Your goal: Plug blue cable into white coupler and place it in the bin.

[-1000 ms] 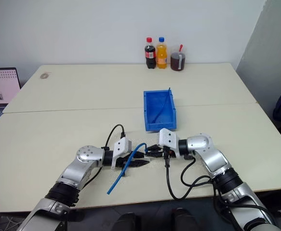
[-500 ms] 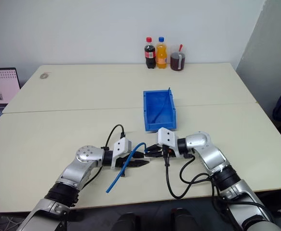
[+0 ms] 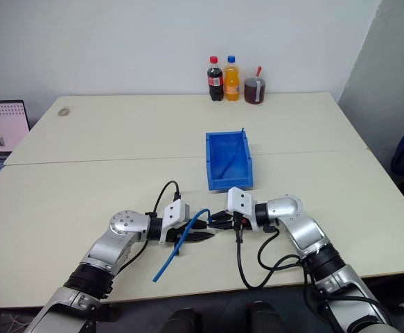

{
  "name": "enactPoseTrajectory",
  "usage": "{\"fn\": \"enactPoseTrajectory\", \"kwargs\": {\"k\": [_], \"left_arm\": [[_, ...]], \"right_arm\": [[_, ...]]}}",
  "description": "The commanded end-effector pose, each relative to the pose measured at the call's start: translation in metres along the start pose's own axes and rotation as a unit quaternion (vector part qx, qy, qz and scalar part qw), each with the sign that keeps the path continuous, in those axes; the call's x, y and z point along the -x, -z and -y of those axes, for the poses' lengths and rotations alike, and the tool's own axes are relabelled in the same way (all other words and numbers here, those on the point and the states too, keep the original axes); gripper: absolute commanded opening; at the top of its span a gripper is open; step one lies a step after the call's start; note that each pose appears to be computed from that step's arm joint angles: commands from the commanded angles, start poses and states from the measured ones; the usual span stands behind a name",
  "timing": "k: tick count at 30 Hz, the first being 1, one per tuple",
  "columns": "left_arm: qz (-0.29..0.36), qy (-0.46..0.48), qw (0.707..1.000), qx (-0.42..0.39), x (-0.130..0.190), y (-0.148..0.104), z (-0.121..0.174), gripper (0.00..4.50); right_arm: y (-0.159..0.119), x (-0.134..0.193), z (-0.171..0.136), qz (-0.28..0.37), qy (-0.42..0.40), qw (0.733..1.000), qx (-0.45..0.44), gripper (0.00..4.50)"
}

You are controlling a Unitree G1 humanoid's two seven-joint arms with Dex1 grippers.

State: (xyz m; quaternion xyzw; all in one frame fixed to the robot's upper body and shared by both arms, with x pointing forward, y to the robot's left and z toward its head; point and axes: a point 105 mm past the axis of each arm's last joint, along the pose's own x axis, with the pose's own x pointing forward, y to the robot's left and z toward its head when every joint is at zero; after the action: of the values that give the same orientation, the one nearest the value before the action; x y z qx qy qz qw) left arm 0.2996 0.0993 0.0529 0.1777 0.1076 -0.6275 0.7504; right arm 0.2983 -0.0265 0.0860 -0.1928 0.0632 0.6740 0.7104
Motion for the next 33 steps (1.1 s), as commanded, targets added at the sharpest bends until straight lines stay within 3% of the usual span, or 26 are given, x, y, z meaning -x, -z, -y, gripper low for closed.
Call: {"fn": "enactPoseTrajectory", "kwargs": {"k": [1,10,16,23,30,33], "left_arm": [[0.003,0.007,1.000,-0.006,-0.006,-0.003,0.004,1.13],[0.033,-0.037,0.999,0.012,0.015,-0.027,0.001,3.08],[0.068,-0.126,0.989,0.030,0.052,-0.058,0.002,4.48],[0.112,-0.251,0.960,0.060,0.074,-0.084,0.002,4.48],[0.125,-0.366,0.916,0.109,0.083,-0.072,0.004,4.48],[0.131,-0.390,0.904,0.115,0.083,-0.071,0.004,4.50]], "right_arm": [[0.037,-0.007,-0.016,-0.047,-0.015,0.996,-0.075,0.19],[-0.029,0.025,0.000,0.067,0.073,0.984,-0.151,0.19],[-0.083,0.063,0.023,0.145,0.126,0.947,-0.257,0.19],[-0.095,0.073,0.084,0.135,0.203,0.895,-0.374,0.19],[-0.093,0.059,0.139,0.103,0.258,0.873,-0.401,0.19],[-0.086,0.058,0.154,0.089,0.280,0.871,-0.394,1.08]]}}
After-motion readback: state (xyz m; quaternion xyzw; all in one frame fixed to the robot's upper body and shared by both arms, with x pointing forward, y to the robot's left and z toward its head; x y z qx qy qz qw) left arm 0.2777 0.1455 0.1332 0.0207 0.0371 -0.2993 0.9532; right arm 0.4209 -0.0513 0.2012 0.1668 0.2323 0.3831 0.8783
